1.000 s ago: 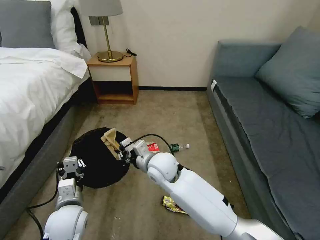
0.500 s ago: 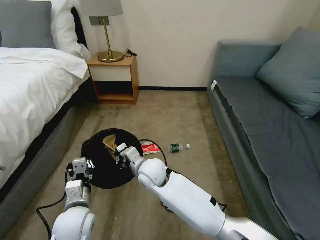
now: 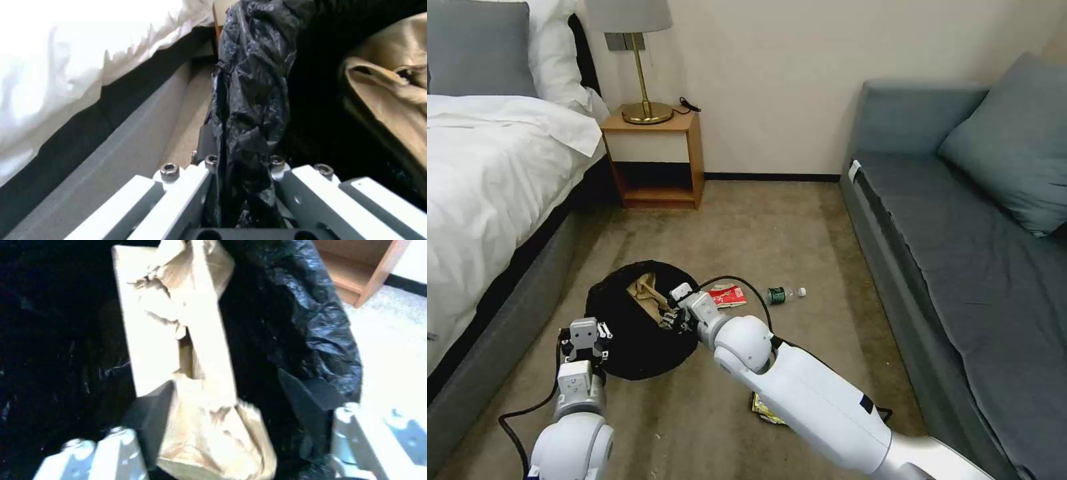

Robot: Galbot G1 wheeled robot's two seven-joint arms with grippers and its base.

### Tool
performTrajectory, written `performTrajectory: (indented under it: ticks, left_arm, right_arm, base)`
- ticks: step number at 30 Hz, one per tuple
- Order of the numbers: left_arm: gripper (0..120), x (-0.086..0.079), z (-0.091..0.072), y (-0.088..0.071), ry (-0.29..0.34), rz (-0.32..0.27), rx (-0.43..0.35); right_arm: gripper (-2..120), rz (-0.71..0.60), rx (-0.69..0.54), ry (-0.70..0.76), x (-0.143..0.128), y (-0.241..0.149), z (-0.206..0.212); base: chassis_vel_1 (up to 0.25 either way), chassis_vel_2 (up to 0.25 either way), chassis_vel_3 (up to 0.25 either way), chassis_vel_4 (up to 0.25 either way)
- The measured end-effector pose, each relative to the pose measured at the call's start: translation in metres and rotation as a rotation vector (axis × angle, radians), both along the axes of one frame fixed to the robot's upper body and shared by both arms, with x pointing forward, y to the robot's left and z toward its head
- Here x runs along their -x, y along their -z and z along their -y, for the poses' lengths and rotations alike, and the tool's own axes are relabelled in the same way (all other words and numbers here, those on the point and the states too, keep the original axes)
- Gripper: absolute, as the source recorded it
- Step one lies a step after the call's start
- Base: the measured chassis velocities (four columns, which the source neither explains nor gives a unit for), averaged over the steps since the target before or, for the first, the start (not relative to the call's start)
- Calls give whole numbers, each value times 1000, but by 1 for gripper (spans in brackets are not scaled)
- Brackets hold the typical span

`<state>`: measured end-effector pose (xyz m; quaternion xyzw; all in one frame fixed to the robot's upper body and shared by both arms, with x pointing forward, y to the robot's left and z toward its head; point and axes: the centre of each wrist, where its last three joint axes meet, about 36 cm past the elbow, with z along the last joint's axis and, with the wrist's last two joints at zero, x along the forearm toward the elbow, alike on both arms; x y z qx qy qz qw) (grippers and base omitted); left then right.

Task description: Pick up the trash bin, then pick up the garbage on the floor and place it into the trash bin.

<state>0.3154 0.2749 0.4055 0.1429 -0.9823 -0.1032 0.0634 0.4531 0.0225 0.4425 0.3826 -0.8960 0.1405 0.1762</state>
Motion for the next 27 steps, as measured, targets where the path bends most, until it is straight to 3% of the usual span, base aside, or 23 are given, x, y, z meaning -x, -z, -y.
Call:
performTrajectory:
  ticks: [3, 5, 7, 13, 19, 27]
  left_arm:
    - [1, -1, 0, 1, -1, -1, 1]
    - [1, -2, 2, 3, 0, -3, 20]
    - [1, -3, 1, 4, -2, -6, 27]
    - [1, -3, -2, 4, -7, -9, 20]
    - [1, -2, -14, 6, -22, -14, -8]
    - [1, 2, -24, 15, -26, -33, -25]
  right_arm:
    - [77, 0, -1, 0, 2, 1, 1]
    - [95, 4, 7, -4, 5, 3, 1]
    - [99, 10, 6, -7, 8, 2, 1]
    - [100, 27, 13, -14, 11, -6, 9]
    - [100, -11, 99, -31, 11, -17, 51]
    - [100, -74, 270, -46, 17, 17, 125]
  base:
    - [0, 0, 0, 0]
    - [0, 0, 0, 0]
    - [0, 0, 0, 0]
    - [0, 0, 0, 0]
    - [0, 0, 0, 0]
    - [0, 0, 0, 0]
